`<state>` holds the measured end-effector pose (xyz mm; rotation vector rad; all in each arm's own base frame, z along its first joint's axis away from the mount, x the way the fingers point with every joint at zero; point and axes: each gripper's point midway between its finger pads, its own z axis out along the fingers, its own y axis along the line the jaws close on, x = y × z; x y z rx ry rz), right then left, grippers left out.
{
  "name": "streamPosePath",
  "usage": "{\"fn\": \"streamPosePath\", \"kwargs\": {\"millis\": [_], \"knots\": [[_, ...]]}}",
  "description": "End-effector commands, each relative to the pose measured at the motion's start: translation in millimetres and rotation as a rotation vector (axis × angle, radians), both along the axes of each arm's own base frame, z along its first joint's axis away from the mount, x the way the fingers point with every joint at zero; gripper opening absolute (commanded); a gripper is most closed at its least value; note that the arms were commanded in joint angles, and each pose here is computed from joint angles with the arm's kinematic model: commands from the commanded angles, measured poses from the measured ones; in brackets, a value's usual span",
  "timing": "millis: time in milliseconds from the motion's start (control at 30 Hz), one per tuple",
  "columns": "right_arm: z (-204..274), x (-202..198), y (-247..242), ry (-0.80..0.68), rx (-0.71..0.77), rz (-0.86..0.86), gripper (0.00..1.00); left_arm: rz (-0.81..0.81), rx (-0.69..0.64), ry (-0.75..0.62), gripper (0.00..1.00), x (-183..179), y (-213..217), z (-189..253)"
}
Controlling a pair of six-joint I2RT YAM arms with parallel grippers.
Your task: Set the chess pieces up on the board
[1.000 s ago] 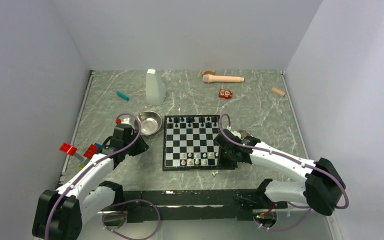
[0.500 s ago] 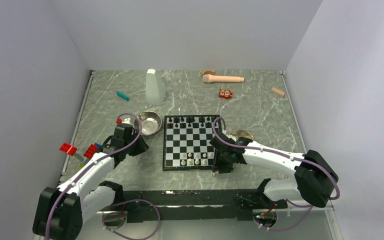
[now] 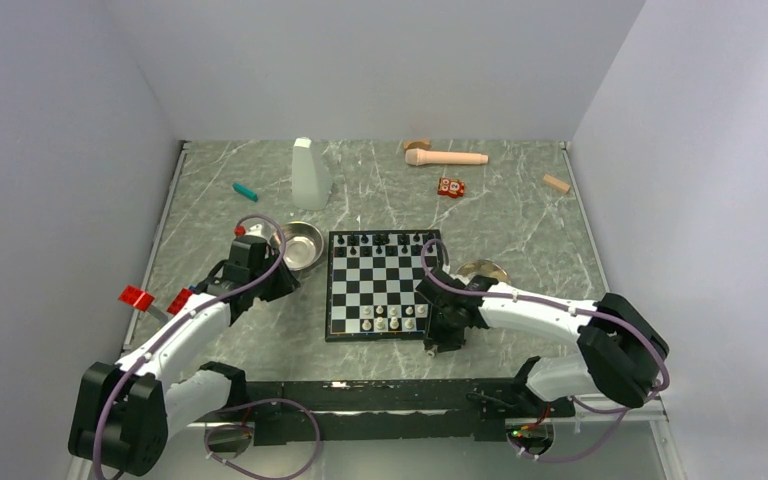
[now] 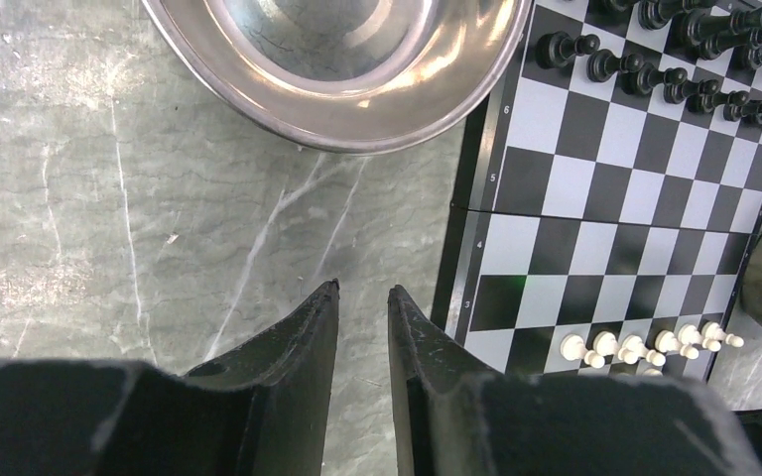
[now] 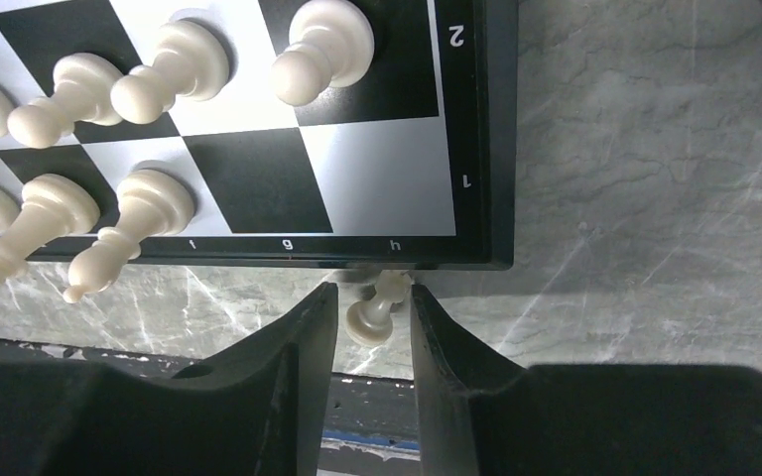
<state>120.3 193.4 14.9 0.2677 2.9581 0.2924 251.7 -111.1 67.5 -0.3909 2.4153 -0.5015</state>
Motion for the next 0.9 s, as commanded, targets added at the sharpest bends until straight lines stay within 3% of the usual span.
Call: {"fn": "streamPosePath", "kwargs": {"millis": [0,167,500,867], "knots": [[4.8,0.7,8.2,-0.004,0.017,0.030,0.36,-0.030,-0.014,-0.059,0.30,13.9,-7.4,18.6],[2.1,-6.2,5.1,0.012,-0.010,0.062,0.34,-0.032,-0.011,-0.057,0.30,12.7,-6.7,17.2],[1.0,-7.8,3.9,0.004,-0.014,0.102,0.18,-0.031,-0.015,-0.056,0.30,11.2,-6.8,17.4],[18.6,6.5,18.4,-0.216,0.153,0.240,0.14,-0.101,-0.040,-0.138,0.32,9.2,-14.2,58.7]]}}
